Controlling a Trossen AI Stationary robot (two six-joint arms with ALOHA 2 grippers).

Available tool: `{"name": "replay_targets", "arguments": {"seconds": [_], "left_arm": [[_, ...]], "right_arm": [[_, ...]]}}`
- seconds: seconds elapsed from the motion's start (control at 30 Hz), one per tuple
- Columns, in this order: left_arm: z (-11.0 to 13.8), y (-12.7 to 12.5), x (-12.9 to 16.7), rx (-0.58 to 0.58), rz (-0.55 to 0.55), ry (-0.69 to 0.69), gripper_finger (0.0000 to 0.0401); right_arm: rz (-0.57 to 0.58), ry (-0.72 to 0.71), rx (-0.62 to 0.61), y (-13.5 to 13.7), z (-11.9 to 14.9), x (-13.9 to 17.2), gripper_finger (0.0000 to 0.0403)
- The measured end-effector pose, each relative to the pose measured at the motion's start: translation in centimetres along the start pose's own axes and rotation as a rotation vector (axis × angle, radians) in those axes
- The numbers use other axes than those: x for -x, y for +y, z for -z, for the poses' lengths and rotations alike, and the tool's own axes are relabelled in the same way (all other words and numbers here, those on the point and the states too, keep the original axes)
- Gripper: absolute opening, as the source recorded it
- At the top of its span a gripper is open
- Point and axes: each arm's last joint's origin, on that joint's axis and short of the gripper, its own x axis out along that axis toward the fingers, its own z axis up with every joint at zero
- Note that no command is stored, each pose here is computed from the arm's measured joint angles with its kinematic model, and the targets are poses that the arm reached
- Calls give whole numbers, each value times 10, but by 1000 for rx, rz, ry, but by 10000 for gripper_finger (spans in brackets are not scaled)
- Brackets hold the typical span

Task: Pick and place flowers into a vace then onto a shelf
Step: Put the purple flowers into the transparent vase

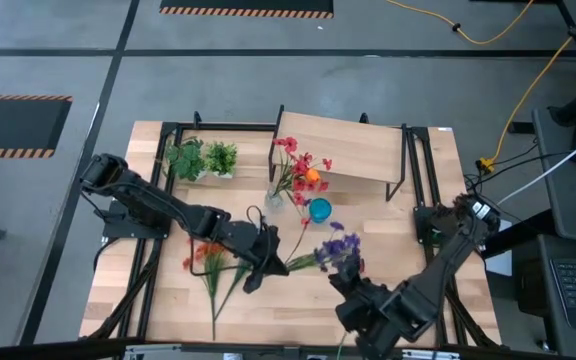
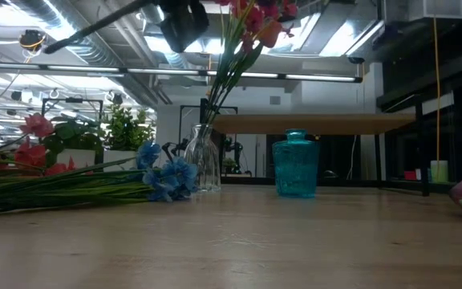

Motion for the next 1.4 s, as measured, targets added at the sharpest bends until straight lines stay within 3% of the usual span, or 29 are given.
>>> {"name": "replay_targets", "arguments": {"seconds": [0.2,0.4,0.77,1.1,1.4], "left_arm": [[8,-17,-1,-72,8,-3,5],[10,-30,0,-151,6,-51,5],[-11,-54,16,-301,91,-285,5],[-36,-50,40,-410,113,-423,5],[-45,-32,40,-425,91,-432,6]], "right_arm": [[-15,16,-118,18,9,21,8],[-30,0,-200,45,18,29,5],[4,64,-314,78,42,-3,2],[2,55,-348,86,46,-17,1],[1,54,-351,85,46,-18,1]]}}
